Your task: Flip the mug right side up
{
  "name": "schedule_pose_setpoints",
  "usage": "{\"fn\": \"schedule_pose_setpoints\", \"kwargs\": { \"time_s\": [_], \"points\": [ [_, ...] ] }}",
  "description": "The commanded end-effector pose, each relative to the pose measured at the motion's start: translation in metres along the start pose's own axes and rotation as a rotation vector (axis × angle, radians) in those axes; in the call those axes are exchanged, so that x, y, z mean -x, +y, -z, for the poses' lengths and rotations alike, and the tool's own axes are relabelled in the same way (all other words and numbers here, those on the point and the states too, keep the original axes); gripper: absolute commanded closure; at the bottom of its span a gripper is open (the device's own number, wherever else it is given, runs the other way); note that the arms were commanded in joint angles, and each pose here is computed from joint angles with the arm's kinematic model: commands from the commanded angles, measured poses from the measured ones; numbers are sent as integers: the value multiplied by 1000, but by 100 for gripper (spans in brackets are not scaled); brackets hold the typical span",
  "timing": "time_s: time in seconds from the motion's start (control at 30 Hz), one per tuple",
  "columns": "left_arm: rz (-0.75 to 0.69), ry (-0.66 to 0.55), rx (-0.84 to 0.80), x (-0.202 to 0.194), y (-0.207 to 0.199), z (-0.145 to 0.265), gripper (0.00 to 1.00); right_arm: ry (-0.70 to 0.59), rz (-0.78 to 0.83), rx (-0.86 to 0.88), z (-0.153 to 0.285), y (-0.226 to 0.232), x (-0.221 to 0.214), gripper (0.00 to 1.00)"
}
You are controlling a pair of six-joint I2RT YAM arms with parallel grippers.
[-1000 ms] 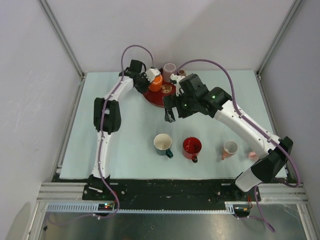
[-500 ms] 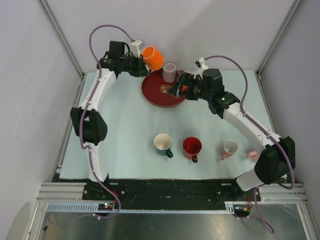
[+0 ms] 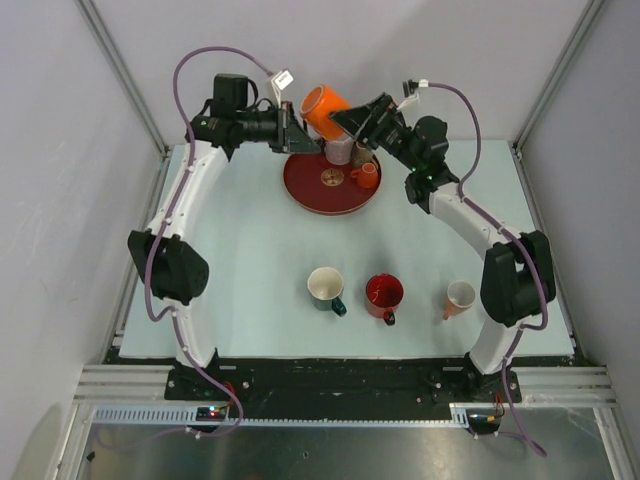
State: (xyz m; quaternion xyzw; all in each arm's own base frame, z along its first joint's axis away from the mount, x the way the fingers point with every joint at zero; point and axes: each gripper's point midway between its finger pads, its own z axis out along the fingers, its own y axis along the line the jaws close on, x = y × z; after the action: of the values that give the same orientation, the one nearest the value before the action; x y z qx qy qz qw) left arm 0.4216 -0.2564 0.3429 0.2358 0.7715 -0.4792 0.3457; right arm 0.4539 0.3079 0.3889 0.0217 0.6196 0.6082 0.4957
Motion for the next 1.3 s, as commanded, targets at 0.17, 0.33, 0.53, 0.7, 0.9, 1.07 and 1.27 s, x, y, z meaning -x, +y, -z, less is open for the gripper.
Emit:
{"fn": "schedule_pose_setpoints", "kwargs": {
  "time_s": [0.17,0.33,0.53,0.7,0.9,1.07,1.27],
  "points": [
    [-79,-12,-164,4,-59,11,100,-16,7,228,-26,71,28,80],
    [-43,-70,56,11,-1,32,25,24,48,15,-28,44,18,99],
    [-68,-148,674,0,119,143,1,277,414,-244,-27,29,-51,100],
    [-79,-136,1077,-20,171,243,0,714,655,-255,-11,33,-179,100],
    [-51,-69,1235,-45,198,279,0,1094,898,-275,32,15,-302,100],
    [-44,-58,1218,-49,201,275,0,1238,1003,-239,54,7,-361,100],
    [-36,-55,1200,-51,202,271,0,1343,984,-203,74,2,-406,100]
  ]
}}
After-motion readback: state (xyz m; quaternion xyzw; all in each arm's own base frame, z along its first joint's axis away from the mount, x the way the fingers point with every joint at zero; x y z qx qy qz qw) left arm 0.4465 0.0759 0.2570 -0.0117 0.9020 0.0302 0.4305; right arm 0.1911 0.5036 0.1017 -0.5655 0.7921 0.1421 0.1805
